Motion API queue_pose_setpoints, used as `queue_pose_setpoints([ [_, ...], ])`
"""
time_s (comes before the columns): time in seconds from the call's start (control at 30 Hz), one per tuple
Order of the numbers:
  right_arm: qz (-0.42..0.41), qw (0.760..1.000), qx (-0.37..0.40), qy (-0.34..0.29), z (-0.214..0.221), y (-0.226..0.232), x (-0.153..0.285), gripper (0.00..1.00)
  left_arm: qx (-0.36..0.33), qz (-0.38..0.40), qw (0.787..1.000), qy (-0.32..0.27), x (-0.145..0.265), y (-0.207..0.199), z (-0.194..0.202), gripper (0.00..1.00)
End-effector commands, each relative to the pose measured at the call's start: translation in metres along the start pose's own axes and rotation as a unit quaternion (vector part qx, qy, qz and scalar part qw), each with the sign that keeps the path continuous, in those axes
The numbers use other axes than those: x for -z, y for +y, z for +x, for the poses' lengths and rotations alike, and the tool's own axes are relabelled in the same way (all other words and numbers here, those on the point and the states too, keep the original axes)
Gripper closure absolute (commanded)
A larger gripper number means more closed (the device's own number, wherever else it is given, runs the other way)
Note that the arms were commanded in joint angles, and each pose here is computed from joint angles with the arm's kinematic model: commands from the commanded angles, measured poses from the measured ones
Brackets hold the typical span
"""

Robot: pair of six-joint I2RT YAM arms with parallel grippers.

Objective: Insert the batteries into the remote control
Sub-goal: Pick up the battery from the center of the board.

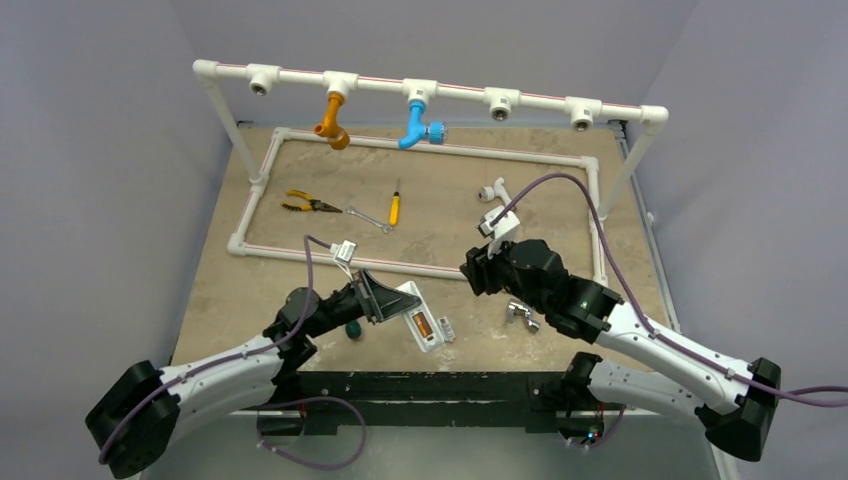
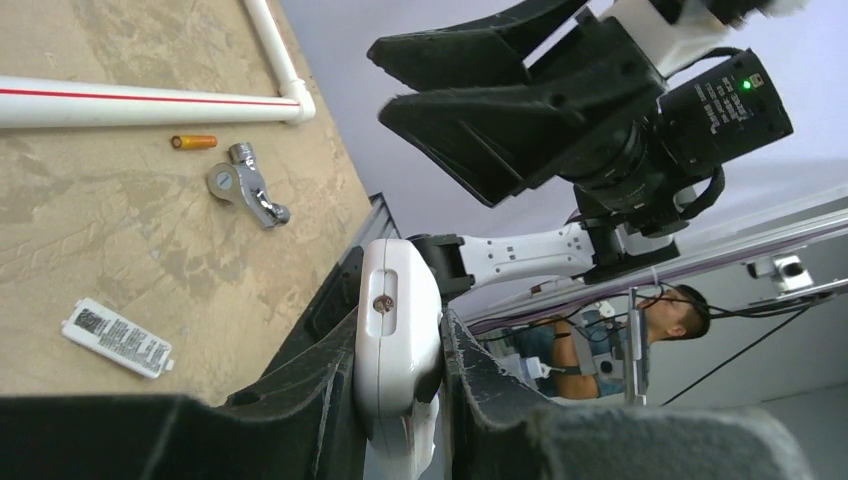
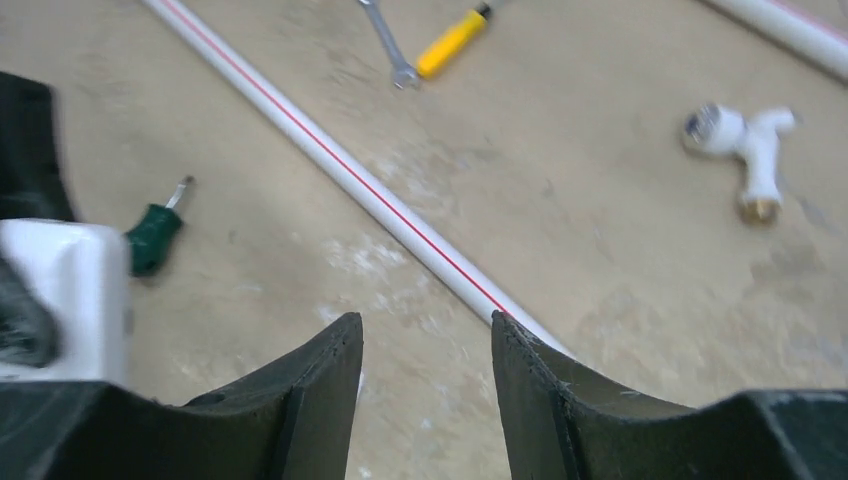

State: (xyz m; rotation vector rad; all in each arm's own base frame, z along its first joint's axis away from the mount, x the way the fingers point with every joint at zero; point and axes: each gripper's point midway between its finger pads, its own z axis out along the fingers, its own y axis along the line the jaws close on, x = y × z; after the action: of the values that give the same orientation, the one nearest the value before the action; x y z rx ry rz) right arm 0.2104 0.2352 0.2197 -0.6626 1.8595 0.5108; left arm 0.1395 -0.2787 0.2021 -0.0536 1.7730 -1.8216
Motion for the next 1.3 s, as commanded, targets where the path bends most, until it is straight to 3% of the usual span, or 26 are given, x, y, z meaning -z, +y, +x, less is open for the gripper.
queue_pose_setpoints([
  [0.0, 0.199, 0.972, -0.112, 0.055, 0.034, -0.058, 0.018, 0.49, -0.048, -0.058, 0.997, 0.006, 0.005, 0.009, -0.003, 1.0],
  [0.23, 0.29, 0.92, -0.204, 0.164, 0.098, -0.089, 0.021, 0.37, -0.059, -0.068, 0.996, 0.009, 0.011, 0.009, -0.002, 1.0],
  [0.47, 0.314, 0.895, -0.235, 0.213, 0.131, -0.112, 0.004, 0.34, -0.05, -0.061, 0.997, 0.01, 0.011, 0.01, 0.001, 1.0],
  [0.67, 0.293, 0.889, -0.279, 0.213, 0.144, -0.115, -0.013, 0.34, -0.055, -0.062, 0.997, 0.007, 0.014, 0.008, 0.0, 1.0],
  [1.27, 0.312, 0.865, -0.301, 0.253, 0.189, -0.12, -0.017, 0.38, -0.051, -0.056, 0.997, 0.007, 0.014, 0.006, 0.0, 1.0],
])
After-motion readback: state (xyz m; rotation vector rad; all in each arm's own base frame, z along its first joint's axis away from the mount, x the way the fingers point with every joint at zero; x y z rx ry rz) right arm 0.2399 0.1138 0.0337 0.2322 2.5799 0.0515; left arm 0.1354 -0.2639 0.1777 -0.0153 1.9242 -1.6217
